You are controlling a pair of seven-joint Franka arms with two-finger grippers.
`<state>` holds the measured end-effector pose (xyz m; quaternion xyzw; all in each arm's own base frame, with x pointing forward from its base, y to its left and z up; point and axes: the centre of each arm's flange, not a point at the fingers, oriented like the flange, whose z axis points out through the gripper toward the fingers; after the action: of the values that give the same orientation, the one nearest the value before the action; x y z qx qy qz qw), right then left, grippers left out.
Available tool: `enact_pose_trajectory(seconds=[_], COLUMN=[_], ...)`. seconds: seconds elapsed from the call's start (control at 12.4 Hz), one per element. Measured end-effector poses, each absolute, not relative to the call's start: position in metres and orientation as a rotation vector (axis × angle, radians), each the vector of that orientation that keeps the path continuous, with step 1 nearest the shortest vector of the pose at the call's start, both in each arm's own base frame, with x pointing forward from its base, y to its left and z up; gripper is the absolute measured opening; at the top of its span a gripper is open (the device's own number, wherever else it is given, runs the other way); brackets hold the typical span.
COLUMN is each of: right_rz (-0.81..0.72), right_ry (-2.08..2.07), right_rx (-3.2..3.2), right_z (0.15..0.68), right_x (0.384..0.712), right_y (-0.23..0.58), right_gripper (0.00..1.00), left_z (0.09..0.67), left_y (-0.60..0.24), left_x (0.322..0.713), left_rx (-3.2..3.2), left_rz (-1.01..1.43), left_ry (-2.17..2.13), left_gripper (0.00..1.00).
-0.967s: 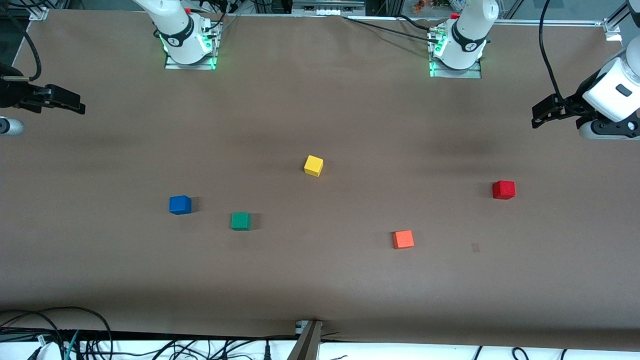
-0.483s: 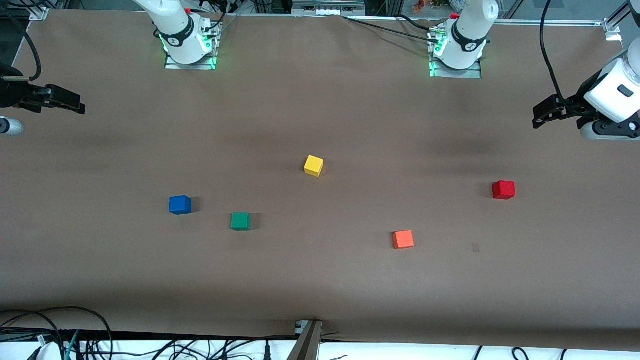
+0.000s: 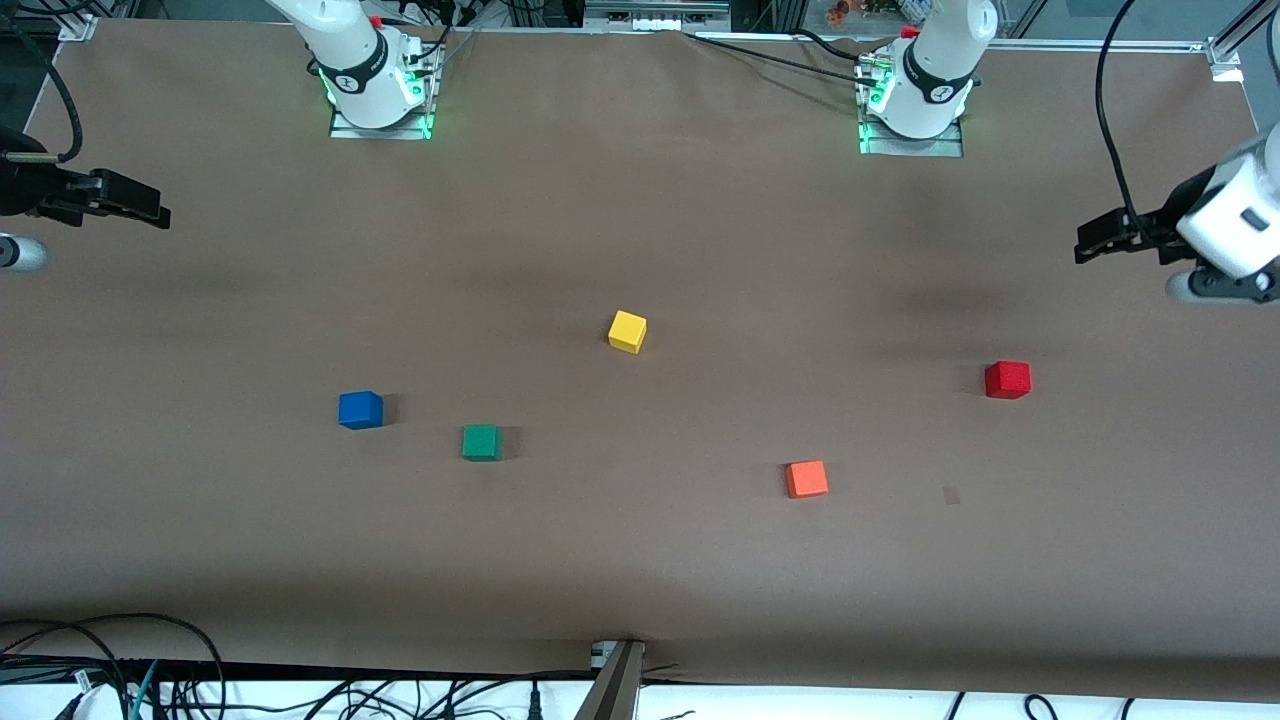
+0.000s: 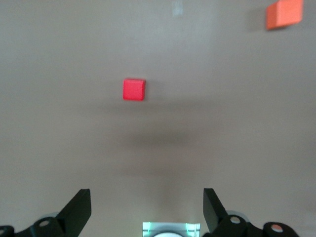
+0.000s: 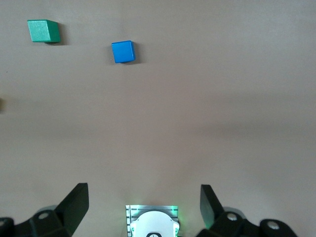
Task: Pass red block to right arm, stack on blue
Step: 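Lower the left gripper onto the red cube and grasp it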
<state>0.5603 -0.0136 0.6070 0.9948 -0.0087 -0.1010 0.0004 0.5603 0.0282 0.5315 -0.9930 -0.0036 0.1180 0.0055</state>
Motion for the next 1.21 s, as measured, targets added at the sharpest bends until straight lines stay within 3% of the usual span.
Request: enact_pose_trajectory(seconds=[0.24, 0.64, 0.97, 1.21], right_rz=[-0.321, -0.335, -0.361, -0.397], right_ry=[-0.028, -0.028, -0.023, -0.014], right_rx=[3.124, 3.122, 3.120, 3.114], right_z=[0.605, 0.599, 0.587, 0.571], right_x=[0.562, 0.565, 0.572, 0.579], right_y=[-0.014, -0.014, -0.012, -0.008], right_gripper=[1.00, 1.00, 1.00, 1.00], left_z=[0.449, 0.344, 0.253, 0.218], left_y=[0.044, 0.056, 0.054, 0.076], left_x=[0.588, 0.624, 0.602, 0.589], left_rx=[-3.058, -3.040, -3.041, -3.000], left_rz=[0.509, 0.424, 0.238, 0.205], left_ry=[-0.006, 0.056, 0.139, 0.190], left_gripper=[1.00, 1.00, 1.00, 1.00])
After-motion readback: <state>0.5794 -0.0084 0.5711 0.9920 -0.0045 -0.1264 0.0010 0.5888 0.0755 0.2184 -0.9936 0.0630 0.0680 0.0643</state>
